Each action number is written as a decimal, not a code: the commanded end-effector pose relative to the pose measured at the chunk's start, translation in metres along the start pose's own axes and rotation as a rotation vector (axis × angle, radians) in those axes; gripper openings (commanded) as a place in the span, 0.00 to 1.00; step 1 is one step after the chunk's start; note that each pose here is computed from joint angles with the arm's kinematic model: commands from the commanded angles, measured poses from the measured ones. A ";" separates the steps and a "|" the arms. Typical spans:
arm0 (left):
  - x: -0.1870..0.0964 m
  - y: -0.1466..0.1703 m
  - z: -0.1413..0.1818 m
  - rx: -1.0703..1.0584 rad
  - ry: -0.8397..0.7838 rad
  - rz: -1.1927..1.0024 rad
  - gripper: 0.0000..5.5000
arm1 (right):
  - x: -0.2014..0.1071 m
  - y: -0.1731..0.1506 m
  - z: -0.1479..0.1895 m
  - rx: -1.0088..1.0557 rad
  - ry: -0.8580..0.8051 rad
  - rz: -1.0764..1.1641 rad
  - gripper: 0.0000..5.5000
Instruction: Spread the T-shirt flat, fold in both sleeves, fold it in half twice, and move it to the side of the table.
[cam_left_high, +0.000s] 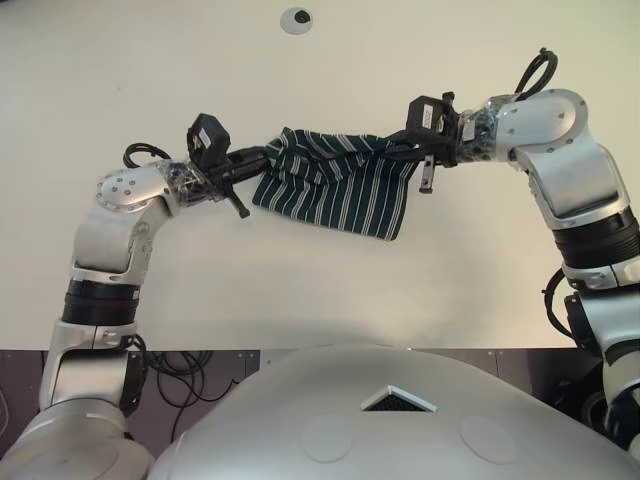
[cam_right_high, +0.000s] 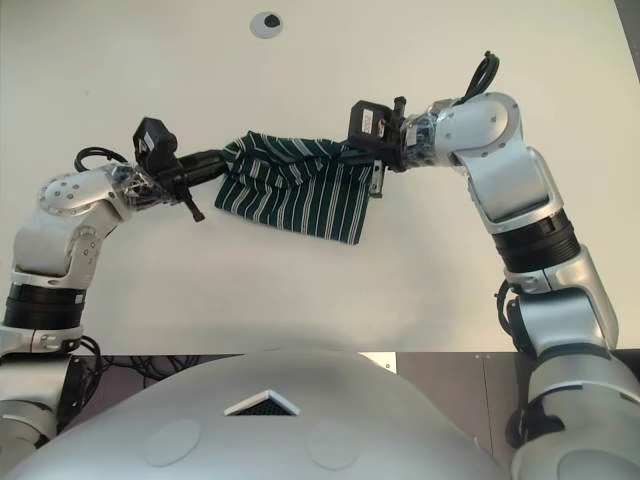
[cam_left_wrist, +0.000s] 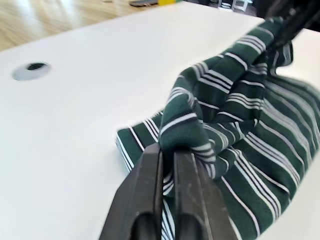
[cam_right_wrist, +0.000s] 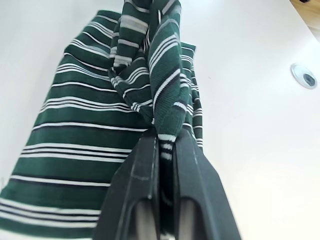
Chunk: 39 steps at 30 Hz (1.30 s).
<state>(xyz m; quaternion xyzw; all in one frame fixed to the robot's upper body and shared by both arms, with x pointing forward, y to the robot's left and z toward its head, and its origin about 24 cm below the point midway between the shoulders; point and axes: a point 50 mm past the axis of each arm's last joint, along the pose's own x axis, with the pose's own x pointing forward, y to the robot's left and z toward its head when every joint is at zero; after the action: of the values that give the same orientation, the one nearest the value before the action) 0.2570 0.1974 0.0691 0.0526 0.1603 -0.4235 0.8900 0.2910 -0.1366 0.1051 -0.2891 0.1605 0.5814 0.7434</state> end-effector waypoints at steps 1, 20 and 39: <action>0.023 0.009 0.007 -0.029 -0.007 0.043 0.01 | 0.008 -0.015 -0.005 0.024 0.018 -0.048 0.01; 0.054 0.071 0.006 -0.511 -0.232 0.437 0.19 | 0.015 -0.032 -0.077 0.536 0.074 -0.346 0.21; 0.045 0.017 0.008 -0.261 -0.441 0.312 0.19 | -0.007 -0.014 -0.019 0.525 -0.451 -0.459 0.34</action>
<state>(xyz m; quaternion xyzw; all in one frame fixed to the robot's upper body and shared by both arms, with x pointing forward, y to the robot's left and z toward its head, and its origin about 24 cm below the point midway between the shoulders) 0.2991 0.1710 0.0550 -0.1331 0.0337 -0.2666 0.9540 0.3169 -0.1808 0.1112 0.0293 0.0637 0.3520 0.9334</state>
